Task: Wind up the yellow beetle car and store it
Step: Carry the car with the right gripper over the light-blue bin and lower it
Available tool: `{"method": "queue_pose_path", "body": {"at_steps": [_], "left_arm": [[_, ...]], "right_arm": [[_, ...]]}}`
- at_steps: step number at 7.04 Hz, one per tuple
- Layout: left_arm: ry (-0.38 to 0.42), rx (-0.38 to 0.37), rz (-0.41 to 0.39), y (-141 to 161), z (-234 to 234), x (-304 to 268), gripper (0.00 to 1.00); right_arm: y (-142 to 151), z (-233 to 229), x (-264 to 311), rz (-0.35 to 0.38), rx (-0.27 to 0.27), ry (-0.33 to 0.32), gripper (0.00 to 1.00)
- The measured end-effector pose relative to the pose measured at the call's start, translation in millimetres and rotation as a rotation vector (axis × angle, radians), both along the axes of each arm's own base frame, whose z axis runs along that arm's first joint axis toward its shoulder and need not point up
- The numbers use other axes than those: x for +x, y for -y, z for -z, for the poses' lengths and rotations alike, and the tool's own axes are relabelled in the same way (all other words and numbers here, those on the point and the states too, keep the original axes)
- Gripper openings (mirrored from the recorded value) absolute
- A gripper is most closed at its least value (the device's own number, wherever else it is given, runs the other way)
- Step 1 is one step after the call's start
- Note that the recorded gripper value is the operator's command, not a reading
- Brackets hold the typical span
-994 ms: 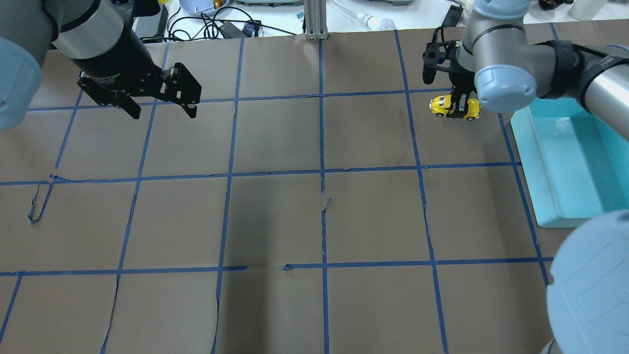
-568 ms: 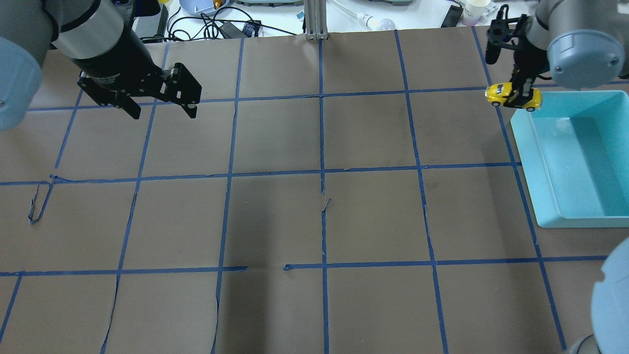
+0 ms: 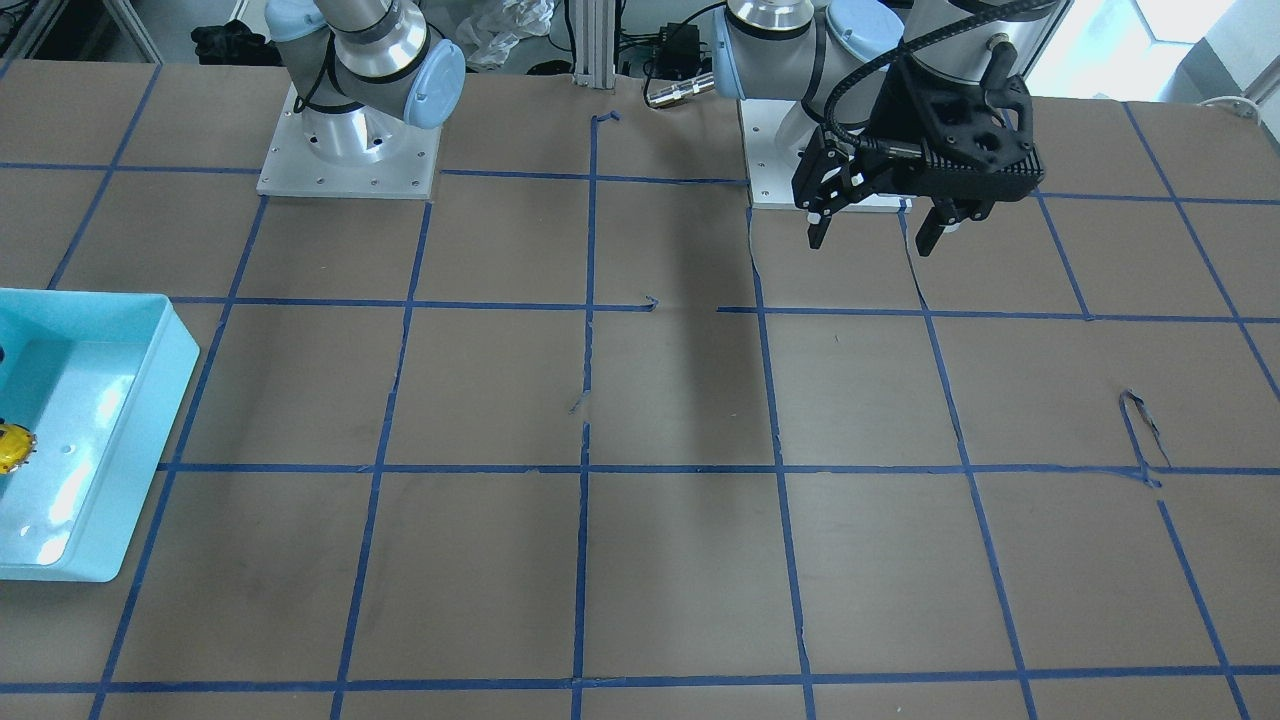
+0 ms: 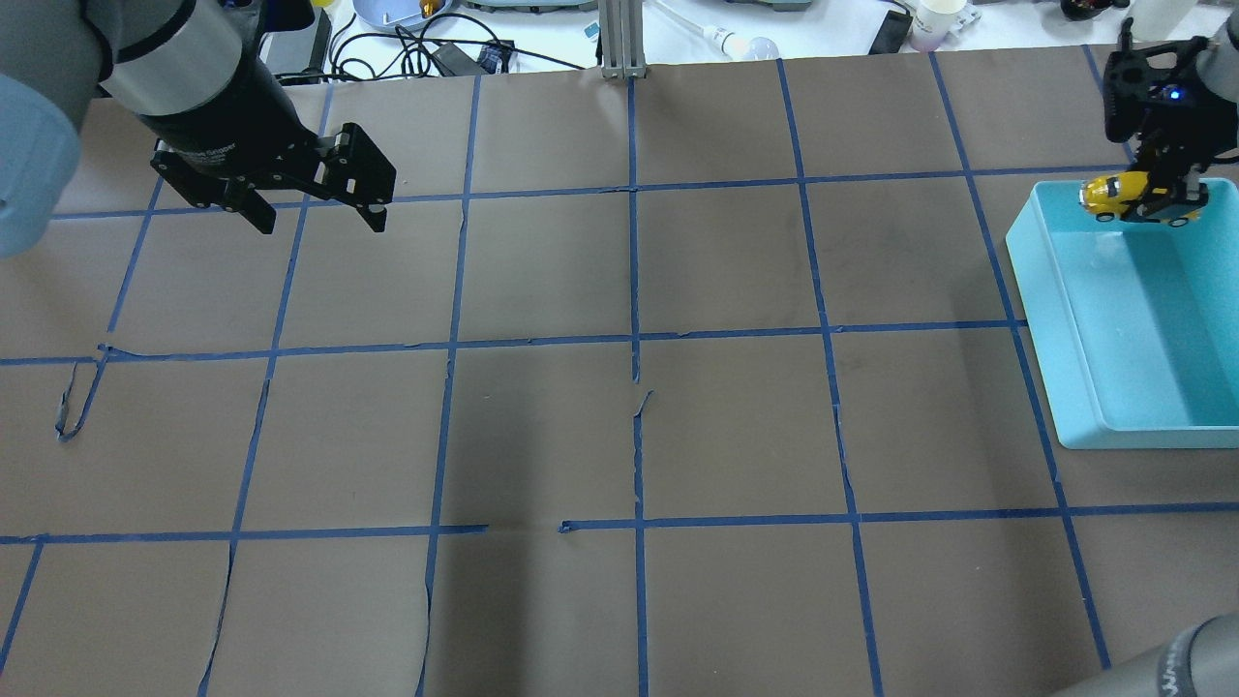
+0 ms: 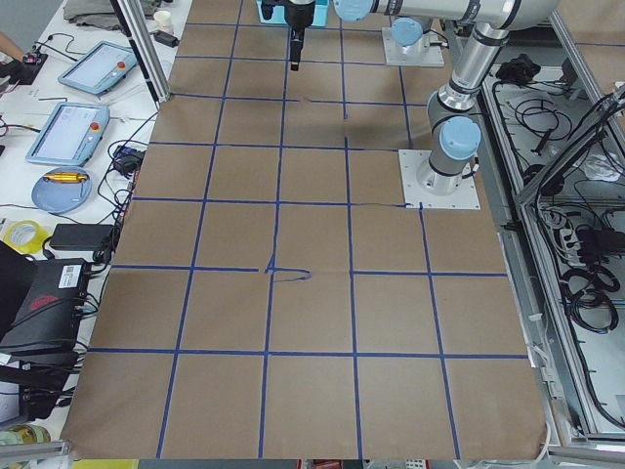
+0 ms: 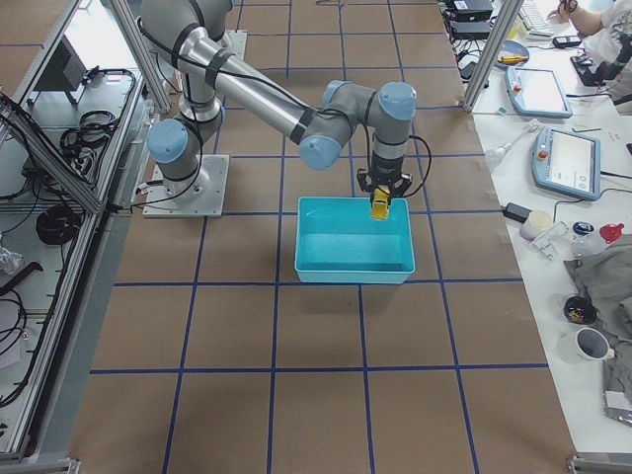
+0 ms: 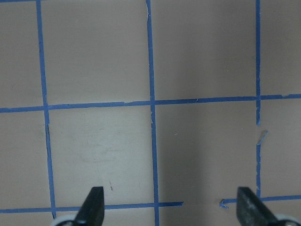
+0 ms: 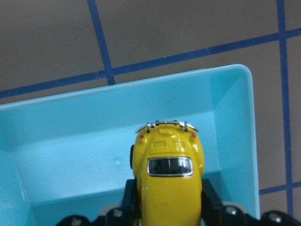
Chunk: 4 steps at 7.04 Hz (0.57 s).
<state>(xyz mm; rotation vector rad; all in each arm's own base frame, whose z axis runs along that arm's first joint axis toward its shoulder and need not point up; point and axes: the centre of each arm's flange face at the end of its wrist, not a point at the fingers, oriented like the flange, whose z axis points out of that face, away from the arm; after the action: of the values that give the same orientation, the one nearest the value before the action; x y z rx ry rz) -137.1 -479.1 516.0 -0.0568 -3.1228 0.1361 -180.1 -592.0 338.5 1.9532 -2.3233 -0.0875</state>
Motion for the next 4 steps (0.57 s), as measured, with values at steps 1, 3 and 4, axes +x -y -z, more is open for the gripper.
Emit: {"method": "queue_pose_path", "body": {"at_steps": [1, 3, 4], "left_arm": [[0.000, 0.000, 0.000, -0.1, 0.0, 0.0, 1.00], [0.000, 0.001, 0.000, -0.2, 0.4, 0.0, 1.00], [0.000, 0.002, 0.000, -0.2, 0.6, 0.0, 1.00]], "right_arm": [[-3.7, 16.8, -7.8, -0.027, 0.032, 0.010, 0.00], [-13.0, 55.9, -23.3, -0.059, 0.098, 0.047, 0.02], [-17.6, 74.5, -30.3, -0.070, 0.128, 0.069, 0.01]]}}
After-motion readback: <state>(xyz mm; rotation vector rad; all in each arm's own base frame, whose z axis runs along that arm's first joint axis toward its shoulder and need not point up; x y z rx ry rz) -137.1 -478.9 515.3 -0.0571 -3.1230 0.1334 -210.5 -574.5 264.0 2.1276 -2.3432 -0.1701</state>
